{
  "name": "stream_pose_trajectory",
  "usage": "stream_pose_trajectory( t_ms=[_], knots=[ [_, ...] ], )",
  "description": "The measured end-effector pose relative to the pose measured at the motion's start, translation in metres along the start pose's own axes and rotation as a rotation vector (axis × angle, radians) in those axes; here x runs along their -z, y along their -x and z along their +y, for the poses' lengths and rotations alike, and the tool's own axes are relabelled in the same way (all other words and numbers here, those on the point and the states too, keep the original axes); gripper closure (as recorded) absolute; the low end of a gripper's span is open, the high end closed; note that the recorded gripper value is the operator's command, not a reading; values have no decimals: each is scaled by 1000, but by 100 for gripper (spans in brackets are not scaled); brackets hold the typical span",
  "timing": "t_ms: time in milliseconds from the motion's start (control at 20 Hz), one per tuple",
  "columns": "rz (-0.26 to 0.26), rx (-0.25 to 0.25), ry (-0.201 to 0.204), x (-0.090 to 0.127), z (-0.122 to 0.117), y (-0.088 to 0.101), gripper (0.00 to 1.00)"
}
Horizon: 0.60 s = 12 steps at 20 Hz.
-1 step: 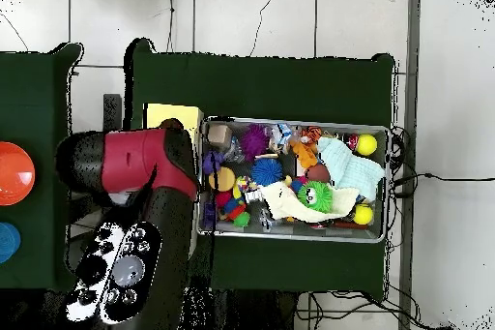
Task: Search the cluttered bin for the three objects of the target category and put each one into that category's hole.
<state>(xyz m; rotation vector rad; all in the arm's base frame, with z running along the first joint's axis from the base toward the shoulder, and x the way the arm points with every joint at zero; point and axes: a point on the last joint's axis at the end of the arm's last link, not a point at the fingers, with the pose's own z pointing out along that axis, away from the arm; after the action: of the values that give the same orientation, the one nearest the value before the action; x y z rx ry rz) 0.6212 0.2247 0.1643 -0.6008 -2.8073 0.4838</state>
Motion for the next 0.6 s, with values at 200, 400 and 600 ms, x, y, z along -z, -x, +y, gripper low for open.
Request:
stream_pose_trajectory(
  t_ms=[200, 400, 600],
  knots=[
    [-14, -18, 39, 36, 4, 2, 100],
    [-56, -40, 88, 47, 0, 16, 100],
    [-89, -75, 133, 48, -9, 38, 100]
  ],
)
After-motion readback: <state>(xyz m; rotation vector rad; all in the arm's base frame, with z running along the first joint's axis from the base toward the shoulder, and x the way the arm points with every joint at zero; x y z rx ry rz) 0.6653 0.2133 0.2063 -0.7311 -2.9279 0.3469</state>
